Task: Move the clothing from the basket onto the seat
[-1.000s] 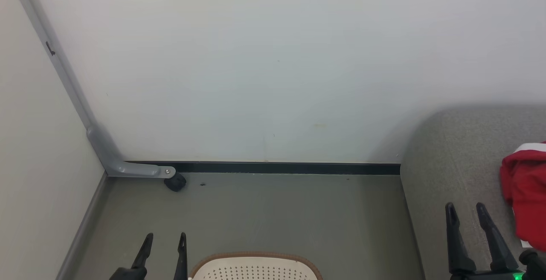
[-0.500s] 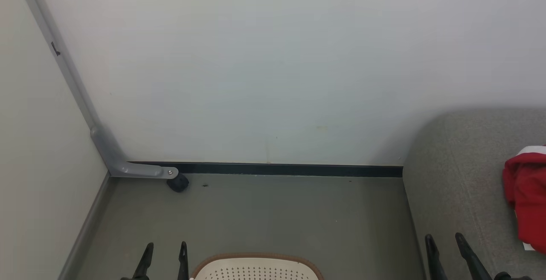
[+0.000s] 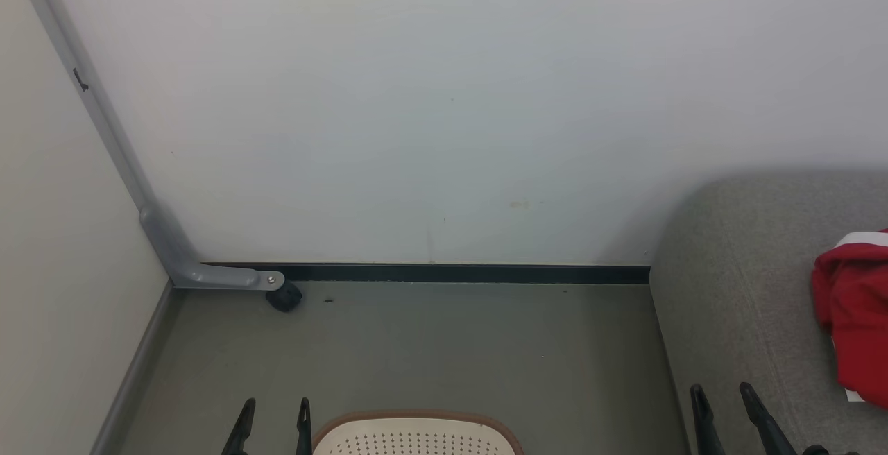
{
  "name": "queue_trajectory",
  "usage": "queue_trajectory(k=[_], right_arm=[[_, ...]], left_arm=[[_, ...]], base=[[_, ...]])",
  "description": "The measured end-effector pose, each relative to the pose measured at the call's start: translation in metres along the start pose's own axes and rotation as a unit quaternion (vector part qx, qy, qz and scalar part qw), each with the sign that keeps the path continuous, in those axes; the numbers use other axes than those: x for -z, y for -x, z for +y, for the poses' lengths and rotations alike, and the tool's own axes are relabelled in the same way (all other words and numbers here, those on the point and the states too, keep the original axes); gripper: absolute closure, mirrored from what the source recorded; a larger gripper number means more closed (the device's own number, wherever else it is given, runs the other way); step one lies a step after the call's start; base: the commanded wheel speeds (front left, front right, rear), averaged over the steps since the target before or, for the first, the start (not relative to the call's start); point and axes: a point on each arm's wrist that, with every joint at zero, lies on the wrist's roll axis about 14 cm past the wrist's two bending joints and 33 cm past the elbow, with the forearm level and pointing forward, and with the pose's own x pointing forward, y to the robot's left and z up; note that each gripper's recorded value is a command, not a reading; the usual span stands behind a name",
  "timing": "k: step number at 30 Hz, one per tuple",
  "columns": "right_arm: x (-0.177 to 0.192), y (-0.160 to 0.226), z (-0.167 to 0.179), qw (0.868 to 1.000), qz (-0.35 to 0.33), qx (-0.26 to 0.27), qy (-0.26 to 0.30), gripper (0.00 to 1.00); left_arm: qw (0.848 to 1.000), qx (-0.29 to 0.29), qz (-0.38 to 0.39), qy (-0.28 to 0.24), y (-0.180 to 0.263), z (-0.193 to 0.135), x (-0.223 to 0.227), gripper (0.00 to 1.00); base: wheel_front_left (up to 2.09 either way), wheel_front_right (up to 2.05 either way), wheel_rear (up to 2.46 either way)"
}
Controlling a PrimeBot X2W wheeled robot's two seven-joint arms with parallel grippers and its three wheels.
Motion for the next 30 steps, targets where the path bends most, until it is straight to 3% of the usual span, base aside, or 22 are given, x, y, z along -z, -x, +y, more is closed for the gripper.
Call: queue_trajectory(k=[24, 25, 30], right_arm=[[0.001, 0.001, -0.004, 1.0, 0.002, 0.006, 0.011, 0.0], [0.002, 0.001, -0.004, 1.0, 0.003, 0.006, 0.01, 1.0], [0.026, 0.012, -0.006, 0.999, 0.041, 0.015, 0.001, 1.0]], left_arm=[[0.998, 0.04, -0.008, 0.048, 0.001, -0.012, -0.005, 0.0], [0.998, 0.039, -0.006, 0.052, 0.002, -0.012, -0.004, 1.0], [0.998, 0.03, 0.029, 0.053, 0.012, -0.008, 0.019, 1.0]], base=[[0.0, 0.0, 0.0], [0.0, 0.0, 0.0], [0.0, 0.0, 0.0]])
